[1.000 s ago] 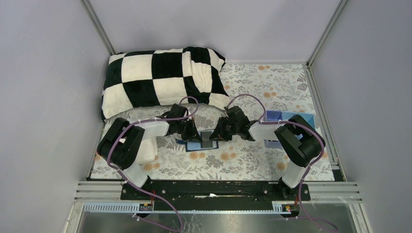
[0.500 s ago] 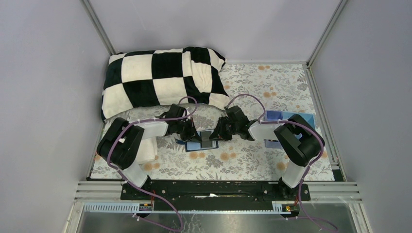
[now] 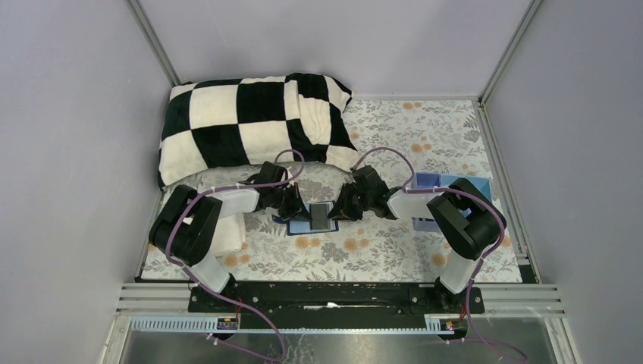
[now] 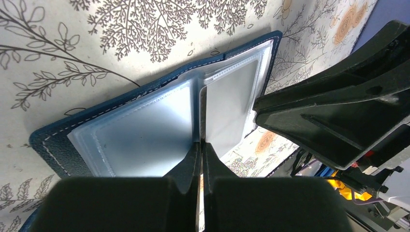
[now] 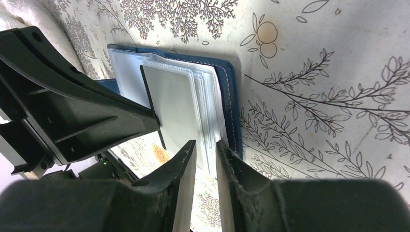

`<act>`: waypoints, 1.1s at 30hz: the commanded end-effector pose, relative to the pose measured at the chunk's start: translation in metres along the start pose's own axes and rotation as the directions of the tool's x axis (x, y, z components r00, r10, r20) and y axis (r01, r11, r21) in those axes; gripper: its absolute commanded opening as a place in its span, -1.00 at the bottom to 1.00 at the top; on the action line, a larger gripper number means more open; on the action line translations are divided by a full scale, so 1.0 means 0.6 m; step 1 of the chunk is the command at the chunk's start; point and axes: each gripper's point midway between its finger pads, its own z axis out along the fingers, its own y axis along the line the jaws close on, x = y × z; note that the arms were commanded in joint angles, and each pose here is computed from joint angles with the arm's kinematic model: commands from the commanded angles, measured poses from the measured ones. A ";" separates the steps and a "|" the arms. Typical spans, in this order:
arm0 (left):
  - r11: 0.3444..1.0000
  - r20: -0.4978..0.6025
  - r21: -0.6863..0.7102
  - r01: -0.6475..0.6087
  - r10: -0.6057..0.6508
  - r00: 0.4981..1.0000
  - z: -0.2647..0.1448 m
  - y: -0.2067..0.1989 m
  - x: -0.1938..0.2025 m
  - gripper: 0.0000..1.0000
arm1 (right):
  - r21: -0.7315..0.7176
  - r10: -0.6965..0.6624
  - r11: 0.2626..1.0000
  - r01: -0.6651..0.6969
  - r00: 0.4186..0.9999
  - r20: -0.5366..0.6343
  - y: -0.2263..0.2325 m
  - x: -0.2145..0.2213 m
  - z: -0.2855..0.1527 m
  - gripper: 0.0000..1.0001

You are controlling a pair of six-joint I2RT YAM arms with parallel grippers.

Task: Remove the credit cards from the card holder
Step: Remove the credit card from the card holder.

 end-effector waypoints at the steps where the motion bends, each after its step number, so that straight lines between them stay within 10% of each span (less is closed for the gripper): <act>1: 0.999 0.027 -0.033 -0.021 0.022 0.999 -0.010 0.014 -0.006 -1.00 | 0.094 0.022 0.995 -0.021 1.000 -0.003 -0.042 0.007 0.003 -0.41; 24: 0.998 0.009 0.066 0.005 -0.006 1.000 -0.005 -0.008 -0.004 -1.00 | 0.102 0.018 0.995 -0.018 1.000 -0.001 -0.042 0.003 0.005 -0.44; 29: 0.998 0.006 0.062 0.005 -0.005 1.000 -0.004 -0.007 -0.004 -0.69 | 0.103 0.022 0.994 -0.022 1.000 -0.003 -0.043 0.004 0.004 -0.44; 33: 0.998 0.007 0.061 0.011 -0.012 1.000 -0.002 -0.005 -0.003 -0.91 | 0.102 0.020 0.995 -0.019 1.000 -0.003 -0.040 0.003 0.003 -0.44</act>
